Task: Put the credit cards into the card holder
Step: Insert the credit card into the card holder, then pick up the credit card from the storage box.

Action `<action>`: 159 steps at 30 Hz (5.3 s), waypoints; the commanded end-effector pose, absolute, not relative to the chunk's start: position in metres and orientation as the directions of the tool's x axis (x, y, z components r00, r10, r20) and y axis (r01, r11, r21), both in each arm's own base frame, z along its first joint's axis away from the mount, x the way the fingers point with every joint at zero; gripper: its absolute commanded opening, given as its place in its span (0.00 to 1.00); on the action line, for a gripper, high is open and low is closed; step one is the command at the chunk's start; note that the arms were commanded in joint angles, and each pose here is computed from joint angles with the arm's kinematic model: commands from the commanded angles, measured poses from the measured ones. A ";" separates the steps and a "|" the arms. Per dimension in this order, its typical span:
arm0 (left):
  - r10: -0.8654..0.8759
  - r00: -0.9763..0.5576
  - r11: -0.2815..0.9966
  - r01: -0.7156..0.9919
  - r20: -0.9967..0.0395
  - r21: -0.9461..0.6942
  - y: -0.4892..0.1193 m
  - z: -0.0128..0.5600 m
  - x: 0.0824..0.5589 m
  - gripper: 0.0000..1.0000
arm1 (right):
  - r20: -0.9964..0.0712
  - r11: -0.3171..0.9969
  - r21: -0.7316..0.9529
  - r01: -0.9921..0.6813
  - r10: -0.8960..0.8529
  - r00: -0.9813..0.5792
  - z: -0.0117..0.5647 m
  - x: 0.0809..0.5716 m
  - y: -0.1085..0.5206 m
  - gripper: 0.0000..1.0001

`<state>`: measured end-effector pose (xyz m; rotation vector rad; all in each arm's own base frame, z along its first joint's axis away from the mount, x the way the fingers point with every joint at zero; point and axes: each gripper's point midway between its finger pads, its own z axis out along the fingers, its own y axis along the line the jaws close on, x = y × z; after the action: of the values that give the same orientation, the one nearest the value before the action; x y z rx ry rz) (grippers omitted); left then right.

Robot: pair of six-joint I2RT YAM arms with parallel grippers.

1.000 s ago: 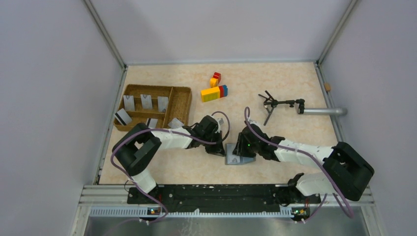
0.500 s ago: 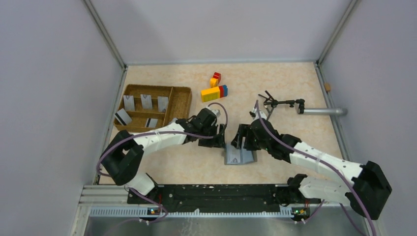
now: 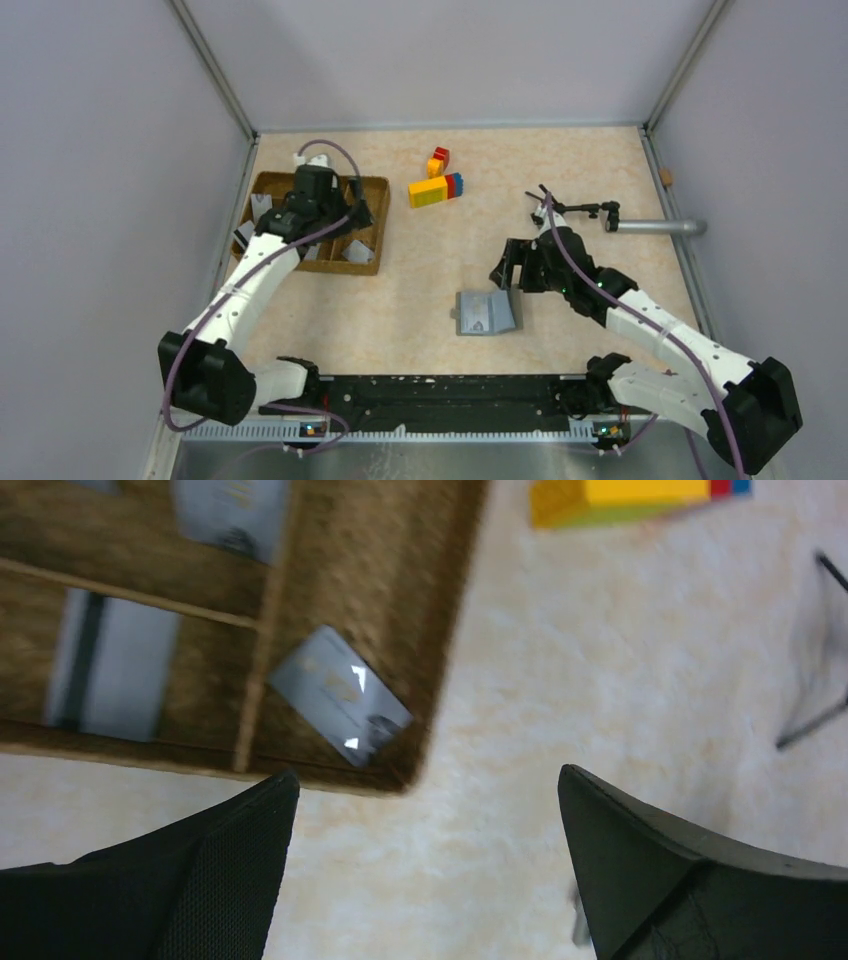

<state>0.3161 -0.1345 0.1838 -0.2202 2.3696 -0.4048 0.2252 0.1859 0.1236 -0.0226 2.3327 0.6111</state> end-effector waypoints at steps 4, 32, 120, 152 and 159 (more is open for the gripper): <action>-0.426 -0.535 0.900 -0.329 -0.730 -0.285 -0.027 0.208 0.365 0.98 | -0.660 0.845 0.467 -0.260 0.137 -0.738 0.128 0.235 0.194 0.78; -0.441 -0.588 0.859 -0.495 -0.678 -0.130 0.076 0.124 0.485 0.84 | -0.607 0.799 0.531 -0.282 0.126 -0.785 0.112 0.239 0.206 0.75; -0.470 -0.593 0.832 -0.545 -0.654 -0.104 0.093 0.104 0.442 0.50 | -0.543 0.781 0.580 -0.230 0.160 -0.825 0.096 0.220 0.202 0.72; -0.486 -0.585 0.833 -0.535 -0.649 -0.141 0.091 0.110 0.443 0.14 | -0.555 0.793 0.570 -0.214 0.180 -0.812 0.102 0.221 0.197 0.72; -0.478 -0.550 0.839 -0.516 -0.684 -0.172 0.092 0.143 0.438 0.00 | -0.561 0.804 0.559 -0.202 0.187 -0.807 0.104 0.220 0.192 0.72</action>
<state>0.4333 0.0873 0.0926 -0.7507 2.3611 0.0913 0.2130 0.1964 0.0934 -0.0369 2.4116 0.8413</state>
